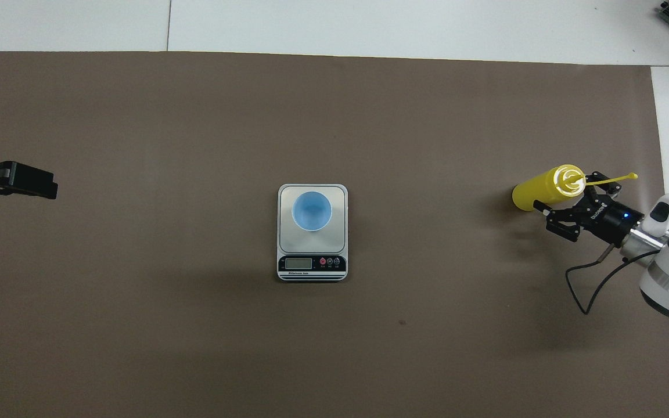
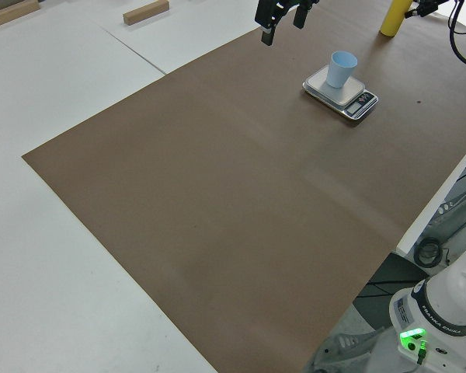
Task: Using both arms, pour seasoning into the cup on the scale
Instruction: 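Grasp the yellow bottle with the right gripper and lift it upright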
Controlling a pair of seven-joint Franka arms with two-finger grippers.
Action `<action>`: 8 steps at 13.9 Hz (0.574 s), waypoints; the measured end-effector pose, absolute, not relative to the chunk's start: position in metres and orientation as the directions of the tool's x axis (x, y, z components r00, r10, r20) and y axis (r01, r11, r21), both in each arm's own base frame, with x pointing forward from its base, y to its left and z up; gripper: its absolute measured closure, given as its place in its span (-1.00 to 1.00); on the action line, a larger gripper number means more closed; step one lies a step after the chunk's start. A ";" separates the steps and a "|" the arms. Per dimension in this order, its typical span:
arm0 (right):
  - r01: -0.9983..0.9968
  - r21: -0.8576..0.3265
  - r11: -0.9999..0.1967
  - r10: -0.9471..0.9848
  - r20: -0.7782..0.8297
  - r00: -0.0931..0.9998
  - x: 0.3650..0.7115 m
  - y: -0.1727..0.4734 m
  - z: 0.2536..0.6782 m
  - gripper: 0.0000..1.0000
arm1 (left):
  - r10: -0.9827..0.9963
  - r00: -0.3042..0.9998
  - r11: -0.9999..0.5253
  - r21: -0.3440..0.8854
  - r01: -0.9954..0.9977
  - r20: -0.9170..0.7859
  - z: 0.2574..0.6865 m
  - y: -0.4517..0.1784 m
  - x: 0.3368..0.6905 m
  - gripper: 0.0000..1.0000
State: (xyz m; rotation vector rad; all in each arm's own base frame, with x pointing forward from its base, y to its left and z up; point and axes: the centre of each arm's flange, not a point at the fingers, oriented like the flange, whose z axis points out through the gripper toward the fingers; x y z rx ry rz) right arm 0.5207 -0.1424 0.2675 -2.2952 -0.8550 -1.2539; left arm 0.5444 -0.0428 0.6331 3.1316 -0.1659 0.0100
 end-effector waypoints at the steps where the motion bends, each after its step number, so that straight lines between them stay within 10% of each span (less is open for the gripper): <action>1: 0.675 -0.044 -0.736 0.322 0.854 0.407 0.523 -0.142 0.262 -1.00 | -0.106 0.994 -0.994 0.005 -0.106 0.011 0.636 -0.043 0.544 -1.00; 8: 0.700 -0.038 -0.713 0.321 0.870 0.374 0.541 -0.115 0.266 -1.00 | -0.068 0.997 -0.996 0.061 -0.070 0.028 0.646 -0.027 0.539 -1.00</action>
